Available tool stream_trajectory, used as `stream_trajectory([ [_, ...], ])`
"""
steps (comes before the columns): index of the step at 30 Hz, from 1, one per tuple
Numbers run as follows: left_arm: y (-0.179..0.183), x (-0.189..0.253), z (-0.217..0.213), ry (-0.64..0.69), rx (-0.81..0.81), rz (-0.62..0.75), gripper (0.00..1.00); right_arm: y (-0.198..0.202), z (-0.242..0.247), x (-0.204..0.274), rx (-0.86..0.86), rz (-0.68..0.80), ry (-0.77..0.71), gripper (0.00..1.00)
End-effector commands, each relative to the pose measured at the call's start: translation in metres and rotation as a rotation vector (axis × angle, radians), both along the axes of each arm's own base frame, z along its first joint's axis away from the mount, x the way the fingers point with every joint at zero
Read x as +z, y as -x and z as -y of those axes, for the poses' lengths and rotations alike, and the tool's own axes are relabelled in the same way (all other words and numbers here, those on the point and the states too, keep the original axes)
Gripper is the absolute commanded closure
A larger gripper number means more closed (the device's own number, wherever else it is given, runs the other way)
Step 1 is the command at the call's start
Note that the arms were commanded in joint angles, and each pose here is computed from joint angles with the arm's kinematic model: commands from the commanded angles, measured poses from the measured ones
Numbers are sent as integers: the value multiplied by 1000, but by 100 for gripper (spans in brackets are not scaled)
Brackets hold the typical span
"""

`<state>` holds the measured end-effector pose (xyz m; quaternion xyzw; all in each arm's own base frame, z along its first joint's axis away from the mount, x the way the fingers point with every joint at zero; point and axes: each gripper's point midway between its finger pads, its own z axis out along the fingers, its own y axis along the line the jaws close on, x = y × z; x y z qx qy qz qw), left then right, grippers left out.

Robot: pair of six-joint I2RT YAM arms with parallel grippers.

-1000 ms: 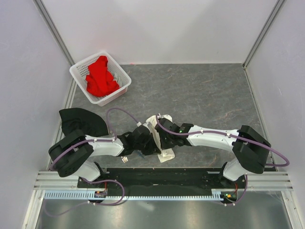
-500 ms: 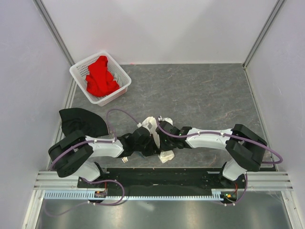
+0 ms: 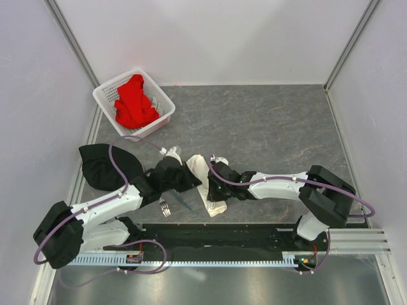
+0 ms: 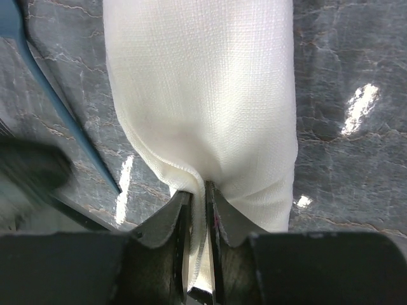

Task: Fold the napkin into a case and place the utensils inside
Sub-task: Stuff the top corner of the smaller-rectangle-folded napkin into the folded napkin.

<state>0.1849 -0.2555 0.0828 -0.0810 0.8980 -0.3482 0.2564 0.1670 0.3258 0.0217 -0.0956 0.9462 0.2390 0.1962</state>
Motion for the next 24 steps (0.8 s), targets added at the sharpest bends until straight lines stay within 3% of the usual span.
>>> stream_trajectory([
  [1,-46,16,-7,-32,19,61,84,16,30,-33,2,-51,134,78],
  [8,-55,-17,13,-52,-76,-37,89,14,29,-27,2,-37,121,74],
  [14,-42,-58,-8,-146,-75,-99,92,15,25,-12,19,-26,92,67],
  [20,-40,-71,-18,-191,-107,-103,92,5,13,34,55,34,-11,38],
  [24,-43,-72,-13,-172,-111,-98,92,-4,3,58,83,48,-81,33],
])
